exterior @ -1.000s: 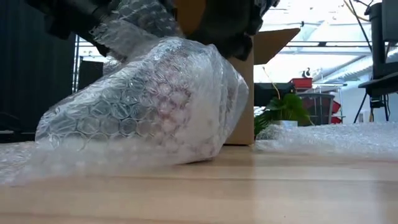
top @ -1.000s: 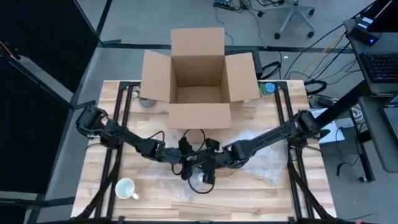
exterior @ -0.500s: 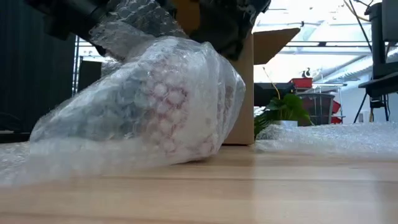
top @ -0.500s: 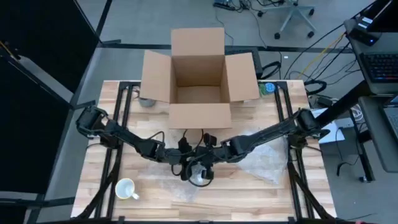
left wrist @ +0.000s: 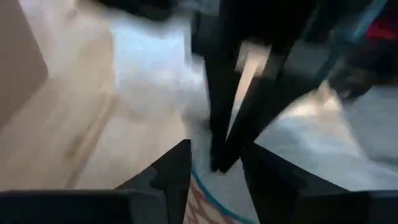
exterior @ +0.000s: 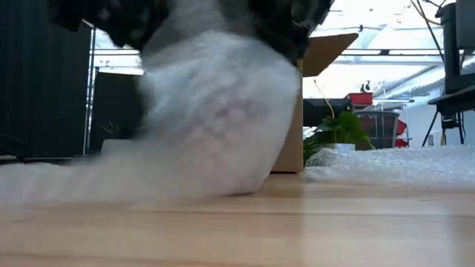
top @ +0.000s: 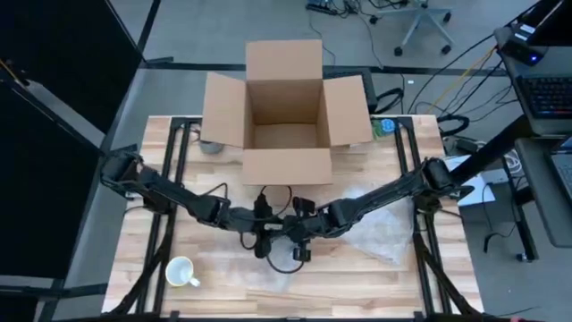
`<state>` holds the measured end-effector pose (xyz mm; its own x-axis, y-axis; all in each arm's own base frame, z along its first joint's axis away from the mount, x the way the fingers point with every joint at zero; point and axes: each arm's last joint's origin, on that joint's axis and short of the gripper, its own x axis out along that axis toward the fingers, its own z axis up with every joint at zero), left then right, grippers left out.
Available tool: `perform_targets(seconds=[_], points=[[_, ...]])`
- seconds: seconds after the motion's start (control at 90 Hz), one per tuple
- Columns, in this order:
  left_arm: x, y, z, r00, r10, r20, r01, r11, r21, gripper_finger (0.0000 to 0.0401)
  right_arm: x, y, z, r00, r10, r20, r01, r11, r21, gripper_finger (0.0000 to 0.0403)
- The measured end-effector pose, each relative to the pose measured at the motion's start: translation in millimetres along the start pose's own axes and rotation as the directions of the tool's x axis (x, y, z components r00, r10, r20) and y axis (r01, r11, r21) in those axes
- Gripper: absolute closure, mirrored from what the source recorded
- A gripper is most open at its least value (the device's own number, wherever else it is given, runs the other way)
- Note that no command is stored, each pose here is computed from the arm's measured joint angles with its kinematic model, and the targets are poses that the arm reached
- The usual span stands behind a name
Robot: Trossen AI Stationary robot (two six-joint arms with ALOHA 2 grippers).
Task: Wrap mug
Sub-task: Wrap the red mug with the left bubble wrap
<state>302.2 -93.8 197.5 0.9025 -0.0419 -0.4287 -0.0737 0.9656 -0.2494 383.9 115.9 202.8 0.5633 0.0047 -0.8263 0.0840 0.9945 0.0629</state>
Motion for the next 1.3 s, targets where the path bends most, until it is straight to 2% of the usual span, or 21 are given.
perform_targets(seconds=[0.256, 0.433, 0.589, 0.733, 0.844, 0.978, 1.1, 1.3], points=[[-13, -3, 12, 0.999, -0.020, 0.046, 0.018, 0.999, 0.037, 0.0271, 0, 0, 3, 1.000, -0.001, 0.031, 0.001, 1.000, 0.009, 0.0403], [-22, -9, 9, 1.000, -0.029, -0.001, 0.029, 0.998, 0.052, 0.0271, 5, -4, 8, 0.998, 0.008, 0.062, -0.010, 1.000, 0.029, 0.0403], [-35, -13, 5, 0.997, -0.019, -0.072, 0.022, 0.999, 0.035, 0.0271, 28, -15, 5, 0.998, 0.057, 0.003, -0.057, 0.995, 0.076, 0.0403], [-44, -19, -1, 0.993, -0.019, -0.120, 0.022, 1.000, 0.020, 0.0271, 36, -22, 7, 0.998, 0.061, -0.002, -0.061, 0.994, 0.096, 0.0403], [-47, -24, -10, 0.987, 0.012, -0.162, -0.003, 0.998, 0.055, 0.0271, 38, -24, 7, 0.999, 0.053, 0.004, -0.053, 0.994, 0.091, 0.0403], [-48, -30, -12, 0.992, 0.091, -0.091, -0.081, 0.991, 0.106, 0.0271, 38, -22, 7, 0.998, 0.055, 0.013, -0.056, 0.995, 0.086, 0.0403], [-47, -33, -4, 0.996, 0.086, -0.006, -0.085, 0.989, 0.121, 0.0271, 38, -19, 7, 0.998, 0.054, 0.015, -0.055, 0.996, 0.074, 0.0403], [-29, -28, -16, 0.993, 0.104, -0.055, -0.094, 0.983, 0.157, 0.0271, 32, -16, 17, 0.998, 0.055, 0.025, -0.056, 0.998, 0.037, 0.0403]])
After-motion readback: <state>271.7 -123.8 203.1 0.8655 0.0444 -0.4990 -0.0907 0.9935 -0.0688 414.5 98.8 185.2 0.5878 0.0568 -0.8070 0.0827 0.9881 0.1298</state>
